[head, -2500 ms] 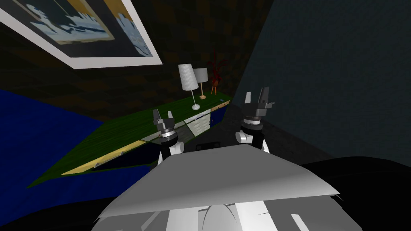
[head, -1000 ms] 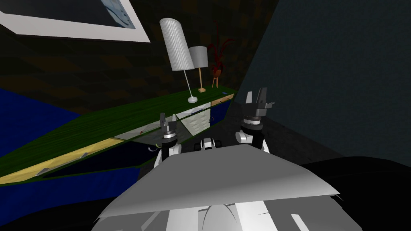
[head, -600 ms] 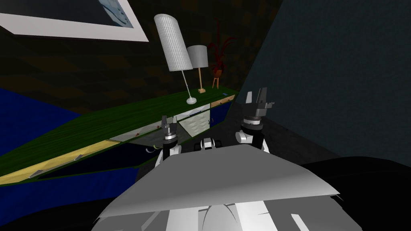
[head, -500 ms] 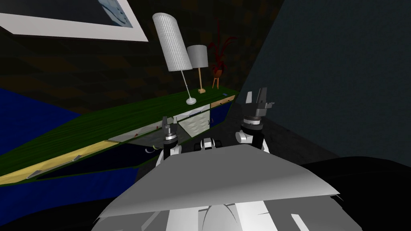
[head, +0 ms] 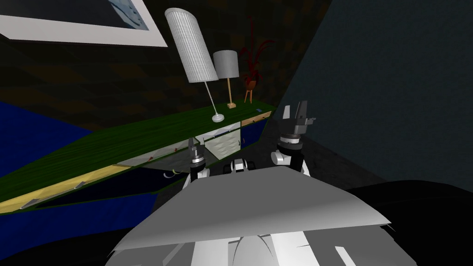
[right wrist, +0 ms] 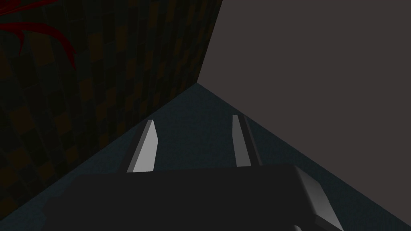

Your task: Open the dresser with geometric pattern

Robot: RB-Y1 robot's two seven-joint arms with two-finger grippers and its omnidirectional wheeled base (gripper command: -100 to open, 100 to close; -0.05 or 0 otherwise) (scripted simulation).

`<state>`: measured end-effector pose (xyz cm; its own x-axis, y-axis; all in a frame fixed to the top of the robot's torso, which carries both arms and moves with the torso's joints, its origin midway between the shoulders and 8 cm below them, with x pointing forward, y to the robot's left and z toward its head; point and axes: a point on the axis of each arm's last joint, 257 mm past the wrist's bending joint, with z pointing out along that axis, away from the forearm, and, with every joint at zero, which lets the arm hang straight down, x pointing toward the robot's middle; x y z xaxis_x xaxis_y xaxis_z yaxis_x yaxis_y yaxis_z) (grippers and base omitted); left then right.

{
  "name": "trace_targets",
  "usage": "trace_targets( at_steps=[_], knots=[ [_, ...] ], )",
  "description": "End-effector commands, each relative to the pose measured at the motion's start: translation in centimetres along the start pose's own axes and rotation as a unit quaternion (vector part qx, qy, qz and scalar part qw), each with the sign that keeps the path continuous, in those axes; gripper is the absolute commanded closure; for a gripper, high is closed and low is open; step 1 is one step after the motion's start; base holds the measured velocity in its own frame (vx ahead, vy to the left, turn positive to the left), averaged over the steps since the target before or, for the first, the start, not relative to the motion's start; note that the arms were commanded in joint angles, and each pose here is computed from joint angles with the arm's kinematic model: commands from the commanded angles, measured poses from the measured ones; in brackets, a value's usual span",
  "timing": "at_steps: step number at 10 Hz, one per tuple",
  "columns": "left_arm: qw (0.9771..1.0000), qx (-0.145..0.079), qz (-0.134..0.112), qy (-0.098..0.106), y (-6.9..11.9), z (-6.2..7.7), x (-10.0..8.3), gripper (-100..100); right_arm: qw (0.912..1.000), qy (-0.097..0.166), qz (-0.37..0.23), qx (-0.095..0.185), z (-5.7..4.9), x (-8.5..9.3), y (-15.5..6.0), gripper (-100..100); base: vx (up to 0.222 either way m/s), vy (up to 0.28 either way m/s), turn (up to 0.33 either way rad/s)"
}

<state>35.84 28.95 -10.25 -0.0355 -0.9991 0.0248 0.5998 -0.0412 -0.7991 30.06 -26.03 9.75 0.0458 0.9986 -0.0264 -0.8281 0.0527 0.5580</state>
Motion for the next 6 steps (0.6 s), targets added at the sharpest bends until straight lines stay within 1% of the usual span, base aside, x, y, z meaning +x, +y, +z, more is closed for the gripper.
trace_targets(
  at_steps=[1,6],
  knots=[
    [0.9999,-0.002,-0.007,-0.013,1.1,-1.2,-0.7,-100,1.0000,0.000,0.000,0.000,0.0,0.0,0.0,0,0.063,-0.058,0.050],
    [0.9991,-0.008,-0.018,-0.037,3.1,-3.4,-1.8,-100,1.0000,0.000,0.000,0.000,0.0,0.0,0.0,0,0.065,-0.068,0.046]
  ],
)
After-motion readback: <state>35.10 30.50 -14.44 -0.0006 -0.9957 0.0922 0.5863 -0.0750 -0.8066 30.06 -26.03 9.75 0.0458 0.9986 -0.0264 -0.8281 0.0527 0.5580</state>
